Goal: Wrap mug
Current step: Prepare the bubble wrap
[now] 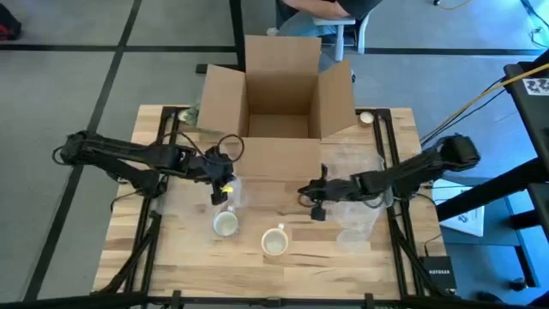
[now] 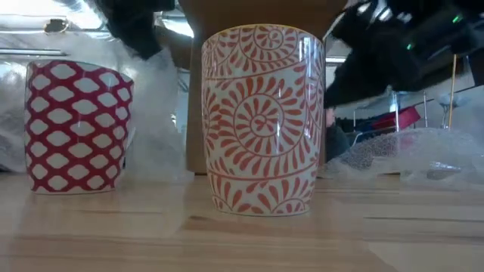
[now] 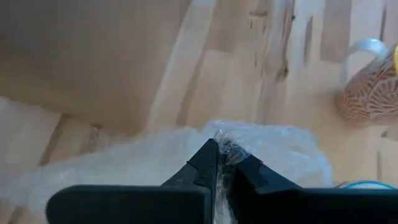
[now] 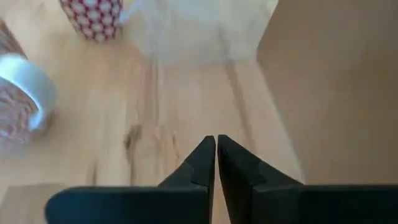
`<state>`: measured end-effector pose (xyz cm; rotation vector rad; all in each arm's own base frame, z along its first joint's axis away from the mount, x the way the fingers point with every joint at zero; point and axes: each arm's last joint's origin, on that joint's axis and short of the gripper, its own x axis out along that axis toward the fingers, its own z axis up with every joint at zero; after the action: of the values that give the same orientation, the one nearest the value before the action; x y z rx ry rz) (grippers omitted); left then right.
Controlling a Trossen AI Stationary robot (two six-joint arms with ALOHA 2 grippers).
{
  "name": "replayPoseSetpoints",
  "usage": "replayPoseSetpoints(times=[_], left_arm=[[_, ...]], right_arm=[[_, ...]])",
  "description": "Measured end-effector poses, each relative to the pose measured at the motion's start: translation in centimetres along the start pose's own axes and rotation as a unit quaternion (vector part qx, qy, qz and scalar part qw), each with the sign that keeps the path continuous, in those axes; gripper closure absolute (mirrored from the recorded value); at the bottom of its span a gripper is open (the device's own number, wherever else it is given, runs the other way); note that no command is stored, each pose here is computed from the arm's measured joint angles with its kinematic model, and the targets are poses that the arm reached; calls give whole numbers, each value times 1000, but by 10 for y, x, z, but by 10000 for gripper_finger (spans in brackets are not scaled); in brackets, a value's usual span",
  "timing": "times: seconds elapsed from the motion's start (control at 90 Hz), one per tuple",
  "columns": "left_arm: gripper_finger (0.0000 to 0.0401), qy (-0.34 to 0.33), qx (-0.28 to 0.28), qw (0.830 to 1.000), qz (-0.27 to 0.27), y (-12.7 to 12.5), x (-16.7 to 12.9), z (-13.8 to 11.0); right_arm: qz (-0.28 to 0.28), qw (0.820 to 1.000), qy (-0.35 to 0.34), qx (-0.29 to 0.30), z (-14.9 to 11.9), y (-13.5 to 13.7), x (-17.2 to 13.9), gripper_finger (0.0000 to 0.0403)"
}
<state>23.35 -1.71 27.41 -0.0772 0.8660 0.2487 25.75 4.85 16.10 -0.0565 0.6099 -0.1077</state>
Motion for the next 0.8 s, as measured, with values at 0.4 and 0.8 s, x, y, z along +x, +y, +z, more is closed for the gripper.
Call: replayPoseSetpoints(times=[0.4, 0.8], left_arm=[[401, 1, 59, 998, -6, -18, 58, 10], [401, -8, 89, 995, -54, -35, 102, 11]], right_arm=[[31, 999, -17, 16, -3, 5, 16, 398], [29, 998, -50, 12, -21, 13, 55, 398]])
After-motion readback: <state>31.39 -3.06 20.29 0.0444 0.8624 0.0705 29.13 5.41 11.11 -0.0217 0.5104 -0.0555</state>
